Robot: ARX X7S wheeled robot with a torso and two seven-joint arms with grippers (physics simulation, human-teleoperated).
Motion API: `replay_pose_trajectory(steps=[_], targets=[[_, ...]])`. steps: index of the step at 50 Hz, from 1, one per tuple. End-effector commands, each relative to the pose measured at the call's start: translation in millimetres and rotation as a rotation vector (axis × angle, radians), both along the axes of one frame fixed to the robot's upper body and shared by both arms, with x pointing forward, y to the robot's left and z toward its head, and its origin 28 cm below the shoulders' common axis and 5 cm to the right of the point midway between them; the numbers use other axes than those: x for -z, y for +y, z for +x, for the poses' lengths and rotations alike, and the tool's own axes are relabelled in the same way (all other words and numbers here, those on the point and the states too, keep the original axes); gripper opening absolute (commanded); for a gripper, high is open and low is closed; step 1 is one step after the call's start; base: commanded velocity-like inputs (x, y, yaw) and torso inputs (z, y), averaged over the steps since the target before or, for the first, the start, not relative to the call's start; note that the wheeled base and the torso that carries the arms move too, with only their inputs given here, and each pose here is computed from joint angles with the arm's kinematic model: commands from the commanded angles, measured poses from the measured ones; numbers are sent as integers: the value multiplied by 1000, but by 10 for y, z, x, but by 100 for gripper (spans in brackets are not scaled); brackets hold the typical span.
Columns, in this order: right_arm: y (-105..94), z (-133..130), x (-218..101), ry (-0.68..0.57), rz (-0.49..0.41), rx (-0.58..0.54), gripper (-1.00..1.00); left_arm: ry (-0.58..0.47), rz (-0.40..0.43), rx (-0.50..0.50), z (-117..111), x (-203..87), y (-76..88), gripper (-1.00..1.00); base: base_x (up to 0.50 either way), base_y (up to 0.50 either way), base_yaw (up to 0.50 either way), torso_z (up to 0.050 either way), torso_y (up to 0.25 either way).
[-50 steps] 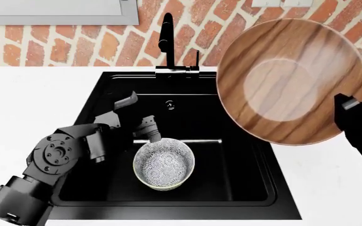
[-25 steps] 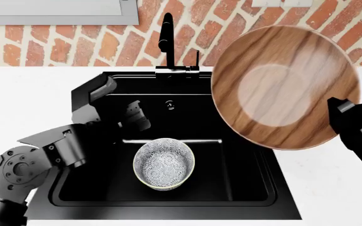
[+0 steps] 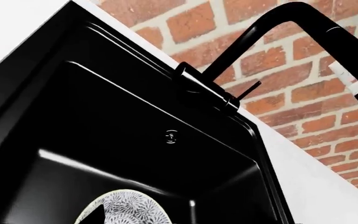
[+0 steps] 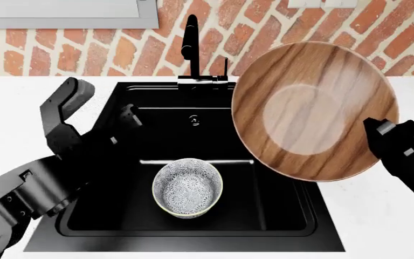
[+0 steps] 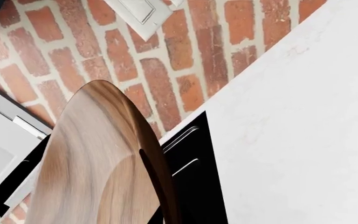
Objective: Stack the bowls in the sink.
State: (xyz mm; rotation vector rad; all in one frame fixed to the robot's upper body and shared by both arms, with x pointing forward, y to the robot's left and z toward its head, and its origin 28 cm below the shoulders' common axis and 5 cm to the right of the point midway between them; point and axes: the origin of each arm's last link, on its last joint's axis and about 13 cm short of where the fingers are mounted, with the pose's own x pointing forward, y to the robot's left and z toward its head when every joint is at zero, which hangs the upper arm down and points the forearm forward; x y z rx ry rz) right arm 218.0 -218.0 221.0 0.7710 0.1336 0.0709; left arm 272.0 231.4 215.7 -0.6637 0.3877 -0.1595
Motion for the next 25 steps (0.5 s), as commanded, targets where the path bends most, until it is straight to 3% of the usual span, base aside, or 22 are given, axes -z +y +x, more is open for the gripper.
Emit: replay_pose_trajectory(steps=[1,11,25], targets=[[-11,-12,-24,14,-34,-44,-100,-70,-86,-23,-259,-61,78,100,0,0,0,0,0],[-18,-22,-28,69,-66,-100,-100,-91,-160,-37,-430,-4,169,100,0,0,0,1,0],[-22,-26,-30,88,-86,-138,-100,-90,-190,-55,-500,60,230,100,0,0,0,0,0]])
